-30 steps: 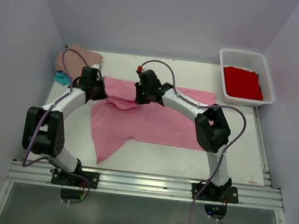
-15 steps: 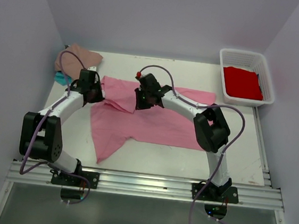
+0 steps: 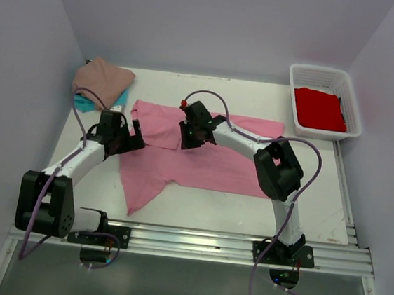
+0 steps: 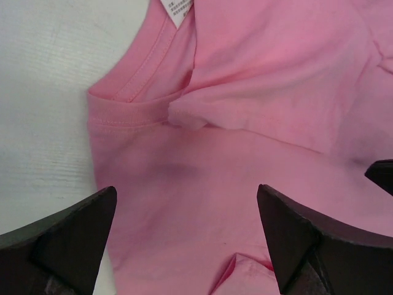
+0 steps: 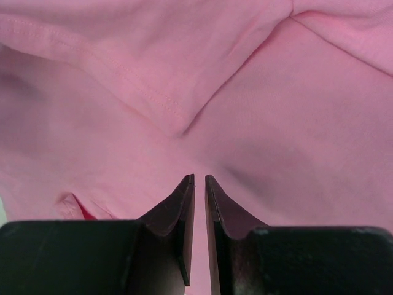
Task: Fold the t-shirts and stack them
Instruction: Fold the flattened tshirt in 1/3 of the way
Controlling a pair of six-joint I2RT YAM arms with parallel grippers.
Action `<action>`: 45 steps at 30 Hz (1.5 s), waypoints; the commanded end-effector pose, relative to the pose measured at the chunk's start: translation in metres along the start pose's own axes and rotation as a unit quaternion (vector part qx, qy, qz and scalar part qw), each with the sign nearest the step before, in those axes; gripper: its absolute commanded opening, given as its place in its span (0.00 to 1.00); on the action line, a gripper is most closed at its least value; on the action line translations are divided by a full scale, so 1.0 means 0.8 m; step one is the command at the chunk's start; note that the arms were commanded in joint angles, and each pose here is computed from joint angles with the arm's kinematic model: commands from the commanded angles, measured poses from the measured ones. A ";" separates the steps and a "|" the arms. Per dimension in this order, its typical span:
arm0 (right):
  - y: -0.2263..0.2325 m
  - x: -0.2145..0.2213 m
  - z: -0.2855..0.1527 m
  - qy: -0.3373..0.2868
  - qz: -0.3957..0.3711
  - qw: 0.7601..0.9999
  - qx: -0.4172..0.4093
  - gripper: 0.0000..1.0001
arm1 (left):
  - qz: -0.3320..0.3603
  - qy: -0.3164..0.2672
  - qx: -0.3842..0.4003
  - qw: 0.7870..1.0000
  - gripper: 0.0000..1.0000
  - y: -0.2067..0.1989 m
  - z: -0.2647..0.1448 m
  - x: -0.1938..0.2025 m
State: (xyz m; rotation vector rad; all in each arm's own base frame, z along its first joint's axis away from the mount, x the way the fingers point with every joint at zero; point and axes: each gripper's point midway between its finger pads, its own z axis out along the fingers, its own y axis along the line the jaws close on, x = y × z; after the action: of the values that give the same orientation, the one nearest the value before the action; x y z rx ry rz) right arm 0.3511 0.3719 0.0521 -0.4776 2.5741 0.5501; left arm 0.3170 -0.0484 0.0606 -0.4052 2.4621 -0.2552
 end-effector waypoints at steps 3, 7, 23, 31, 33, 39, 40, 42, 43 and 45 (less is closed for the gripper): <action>0.009 -0.018 -0.020 -0.029 -0.012 1.000 -0.003 0.16 | -0.021 -0.122 0.079 0.989 1.00 -0.040 -0.032 -0.067; 0.013 -0.022 -0.002 -0.024 -0.009 1.000 -0.010 0.17 | 0.000 -0.171 0.132 0.976 1.00 -0.073 -0.043 -0.109; 0.038 -0.036 0.036 -0.012 0.019 0.999 -0.050 0.35 | -0.007 -0.139 0.183 0.973 0.82 -0.103 0.062 -0.182; 0.035 -0.030 0.038 -0.007 0.019 0.999 -0.047 0.33 | -0.041 -0.124 0.205 0.970 0.31 -0.086 0.114 -0.200; 0.032 -0.028 0.040 -0.007 0.019 0.999 -0.045 0.31 | -0.050 -0.112 0.207 0.971 0.20 -0.082 0.129 -0.196; 0.028 -0.024 0.039 -0.005 0.019 0.999 -0.040 0.22 | -0.071 -0.084 0.200 0.974 0.09 -0.070 0.162 -0.188; 0.027 -0.023 0.039 -0.005 0.018 0.999 -0.039 0.20 | -0.076 -0.077 0.196 0.975 0.09 -0.065 0.169 -0.182; 0.026 -0.020 0.040 -0.003 0.017 0.999 -0.037 0.13 | -0.080 -0.073 0.195 0.975 0.06 -0.062 0.174 -0.178; 0.026 -0.020 0.039 -0.003 0.017 0.999 -0.037 0.11 | -0.082 -0.068 0.193 0.975 0.06 -0.059 0.179 -0.174; 0.024 -0.017 0.037 -0.001 0.016 0.999 -0.036 0.04 | -0.084 -0.062 0.188 0.977 0.05 -0.055 0.187 -0.167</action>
State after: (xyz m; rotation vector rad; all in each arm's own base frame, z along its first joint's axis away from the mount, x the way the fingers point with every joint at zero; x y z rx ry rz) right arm 0.3669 0.4006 0.0249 -0.4519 2.6070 0.6181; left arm 0.5048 -0.0607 0.0232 -0.4549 2.2448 -0.7172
